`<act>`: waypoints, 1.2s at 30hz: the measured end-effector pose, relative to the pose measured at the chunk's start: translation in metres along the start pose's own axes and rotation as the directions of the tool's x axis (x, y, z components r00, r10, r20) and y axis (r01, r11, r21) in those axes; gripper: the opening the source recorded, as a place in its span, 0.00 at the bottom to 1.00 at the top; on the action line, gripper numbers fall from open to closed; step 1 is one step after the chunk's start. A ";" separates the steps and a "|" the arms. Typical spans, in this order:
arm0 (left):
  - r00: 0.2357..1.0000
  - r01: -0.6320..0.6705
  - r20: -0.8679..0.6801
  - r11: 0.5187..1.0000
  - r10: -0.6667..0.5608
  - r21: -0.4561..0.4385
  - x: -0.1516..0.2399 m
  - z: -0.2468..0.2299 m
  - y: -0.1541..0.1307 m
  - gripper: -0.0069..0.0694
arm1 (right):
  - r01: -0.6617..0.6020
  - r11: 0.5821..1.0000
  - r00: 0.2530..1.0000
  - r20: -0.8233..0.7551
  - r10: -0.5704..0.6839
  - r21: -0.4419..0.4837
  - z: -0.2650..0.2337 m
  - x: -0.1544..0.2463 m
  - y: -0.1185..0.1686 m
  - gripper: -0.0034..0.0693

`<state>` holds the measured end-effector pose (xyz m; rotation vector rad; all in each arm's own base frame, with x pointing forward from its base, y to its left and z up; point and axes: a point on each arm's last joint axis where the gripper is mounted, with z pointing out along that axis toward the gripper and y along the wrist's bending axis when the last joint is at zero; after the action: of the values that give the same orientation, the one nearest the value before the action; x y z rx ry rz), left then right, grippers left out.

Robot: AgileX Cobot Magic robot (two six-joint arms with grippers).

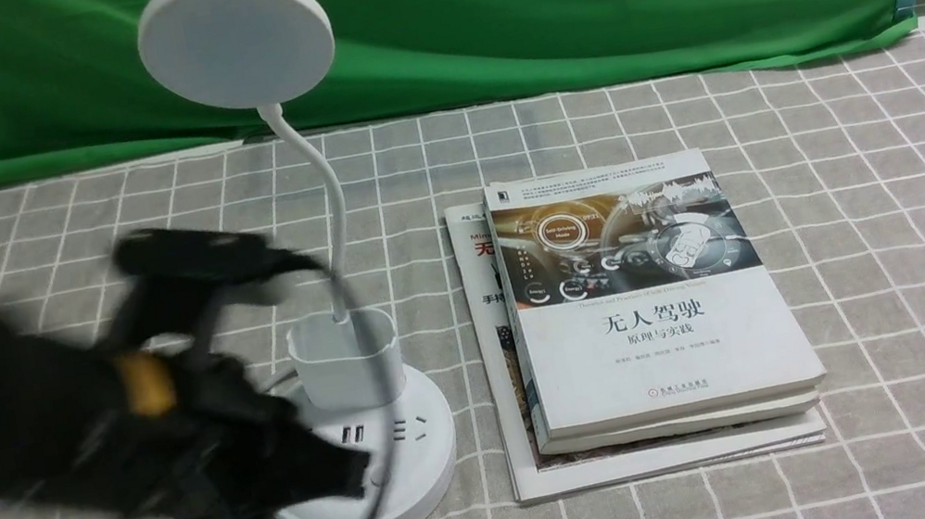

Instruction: Turn off the desk lamp on the grey coffee tablecloth by hand.

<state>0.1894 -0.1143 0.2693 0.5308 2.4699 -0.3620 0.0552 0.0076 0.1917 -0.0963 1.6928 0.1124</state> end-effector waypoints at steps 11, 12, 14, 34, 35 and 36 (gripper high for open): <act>0.959 -0.055 0.275 0.998 0.060 -0.027 0.045 -0.045 0.005 0.09 | 0.000 1.000 1.000 0.000 0.000 0.000 0.000 0.000 0.000 0.10; 0.956 -0.057 0.287 0.998 0.063 -0.028 0.046 -0.048 0.005 0.09 | 0.000 1.000 1.000 0.000 0.000 0.000 0.000 0.000 0.000 0.10; 0.950 -0.067 0.303 0.997 0.074 -0.035 0.046 -0.050 0.006 0.09 | 0.000 1.000 1.000 0.000 0.000 0.000 0.000 0.000 0.000 0.10; 0.675 0.076 0.713 0.944 0.189 -0.322 0.127 -0.060 0.043 0.09 | 0.000 1.000 1.000 0.000 0.000 0.000 0.000 0.000 0.000 0.10; 0.662 0.120 0.727 0.931 0.183 -0.344 0.134 -0.060 0.046 0.09 | 0.000 1.000 1.000 0.000 0.000 0.000 0.000 0.000 0.000 0.10; 0.650 0.154 0.738 0.920 0.180 -0.360 0.140 -0.060 0.048 0.09 | 0.000 1.000 1.000 0.000 0.000 0.000 0.000 0.000 0.000 0.10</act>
<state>0.0763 -0.0090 0.2277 0.1534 1.6239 -0.0366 0.0552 0.0076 0.1917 -0.0963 1.6928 0.1124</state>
